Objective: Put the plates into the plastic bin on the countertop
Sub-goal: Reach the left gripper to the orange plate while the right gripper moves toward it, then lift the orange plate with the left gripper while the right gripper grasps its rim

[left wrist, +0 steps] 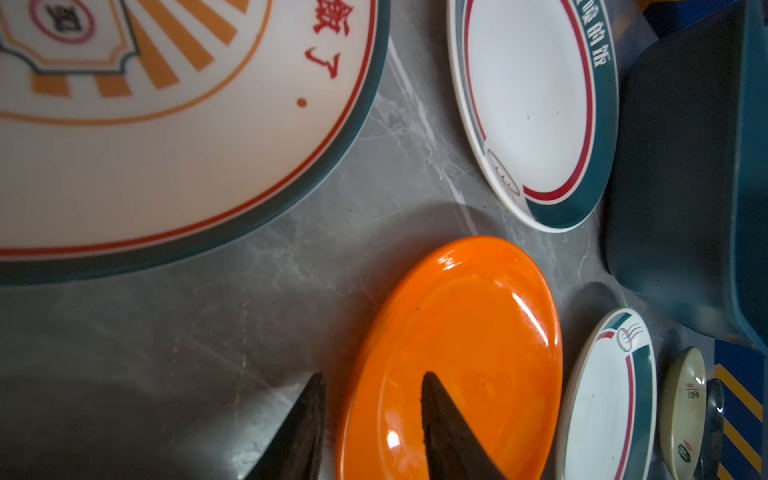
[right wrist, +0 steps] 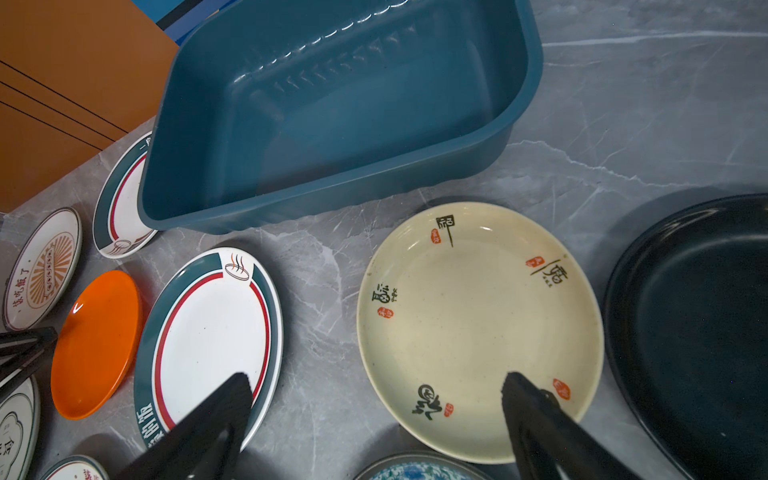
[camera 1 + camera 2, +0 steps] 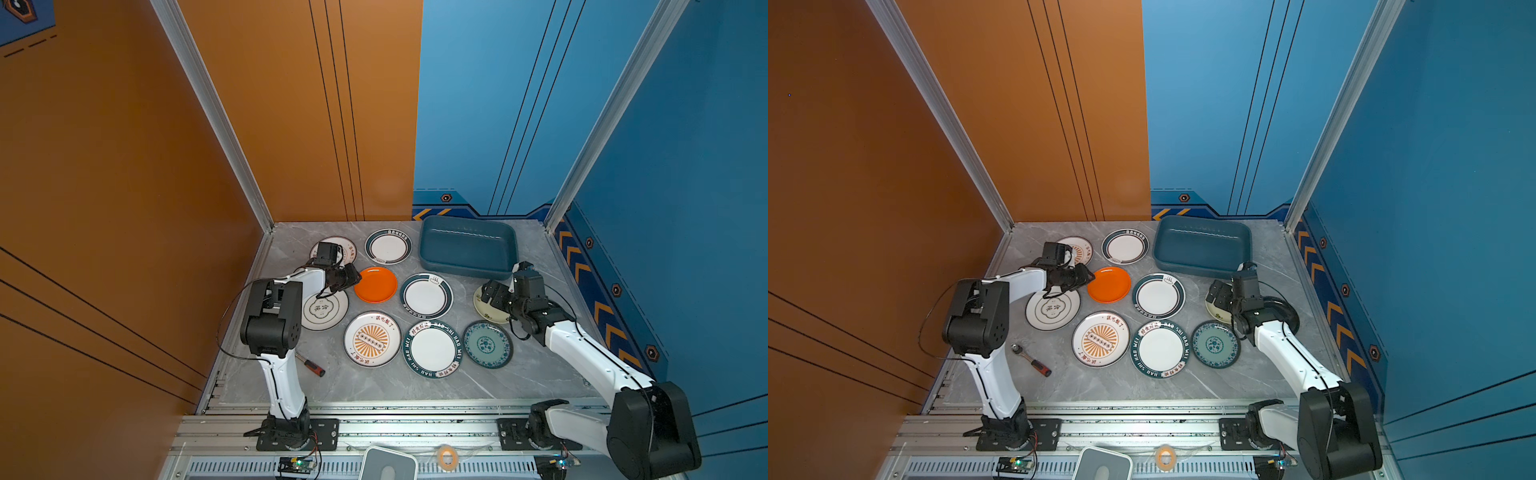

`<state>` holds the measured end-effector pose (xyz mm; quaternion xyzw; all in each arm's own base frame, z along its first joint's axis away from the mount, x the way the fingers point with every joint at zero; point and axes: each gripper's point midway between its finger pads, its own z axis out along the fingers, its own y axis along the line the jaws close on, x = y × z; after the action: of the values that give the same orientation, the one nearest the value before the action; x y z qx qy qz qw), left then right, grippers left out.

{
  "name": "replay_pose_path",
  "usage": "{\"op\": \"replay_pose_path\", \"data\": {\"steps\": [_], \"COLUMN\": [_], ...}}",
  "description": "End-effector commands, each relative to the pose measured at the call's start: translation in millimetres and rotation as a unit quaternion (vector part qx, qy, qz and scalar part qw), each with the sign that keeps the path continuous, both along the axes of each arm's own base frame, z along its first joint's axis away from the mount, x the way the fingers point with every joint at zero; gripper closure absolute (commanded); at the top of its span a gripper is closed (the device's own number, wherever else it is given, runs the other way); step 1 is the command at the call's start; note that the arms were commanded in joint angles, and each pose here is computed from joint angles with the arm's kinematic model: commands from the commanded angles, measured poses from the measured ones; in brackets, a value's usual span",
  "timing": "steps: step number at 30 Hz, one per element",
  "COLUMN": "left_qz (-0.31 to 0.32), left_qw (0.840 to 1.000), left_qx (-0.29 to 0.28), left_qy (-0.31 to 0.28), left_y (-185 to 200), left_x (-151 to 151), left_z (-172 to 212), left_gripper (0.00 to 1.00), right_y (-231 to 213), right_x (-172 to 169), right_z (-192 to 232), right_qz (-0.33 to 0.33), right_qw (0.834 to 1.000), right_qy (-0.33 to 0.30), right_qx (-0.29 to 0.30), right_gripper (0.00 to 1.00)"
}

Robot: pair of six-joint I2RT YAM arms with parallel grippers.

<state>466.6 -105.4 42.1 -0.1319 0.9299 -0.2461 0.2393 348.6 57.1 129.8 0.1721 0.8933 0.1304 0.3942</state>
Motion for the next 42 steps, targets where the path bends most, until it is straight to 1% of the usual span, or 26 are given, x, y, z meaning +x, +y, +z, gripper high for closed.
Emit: {"op": "replay_pose_path", "data": {"steps": [1,6,11,16,20,26,28,30,36,42], "left_qz": [-0.017,-0.024,-0.021,-0.02,-0.021,-0.017,-0.016,-0.015,-0.008,-0.013], "left_qw": [1.0,1.0,0.999,0.999,0.999,0.999,0.999,0.999,0.999,0.998], "left_qx": [-0.002,-0.017,-0.02,-0.026,-0.034,-0.036,-0.038,-0.041,-0.049,-0.057], "left_qy": [0.007,0.011,0.014,0.016,0.014,0.012,0.009,0.006,-0.013,-0.036], "left_y": [-6,-11,-11,-12,-14,-13,-12,-11,-7,-8], "left_x": [-1,-1,-7,-12,-11,-11,-11,-11,-15,-29], "left_z": [-3,-5,-9,-13,-13,-12,-9,-6,20,59], "left_gripper": [0.62,0.66,0.7,0.76,0.86,0.91,0.95,1.0,1.0,1.0], "right_y": [1,-1,-2,-2,-1,-3,-2,-1,16,45], "right_x": [-2,-4,-5,-4,-5,-9,-9,-10,-10,-8], "right_z": [-8,-12,-10,-10,-11,-12,-11,-10,-2,14], "right_qz": [-0.003,-0.007,-0.009,-0.011,-0.01,-0.012,-0.011,-0.007,0.024,0.062], "right_qw": [1.0,1.0,1.0,1.0,1.0,1.0,1.0,1.0,0.999,0.996], "right_qy": [0.006,0.01,0.009,0.008,0.01,0.011,0.01,0.009,0.008,-0.003], "right_qx": [0.003,0.001,0.001,0.002,0.005,0.004,0.005,0.008,0.038,0.068], "right_gripper": [0.04,0.04,0.04,0.04,0.04,0.04,0.04,0.04,0.04,0.05]}}
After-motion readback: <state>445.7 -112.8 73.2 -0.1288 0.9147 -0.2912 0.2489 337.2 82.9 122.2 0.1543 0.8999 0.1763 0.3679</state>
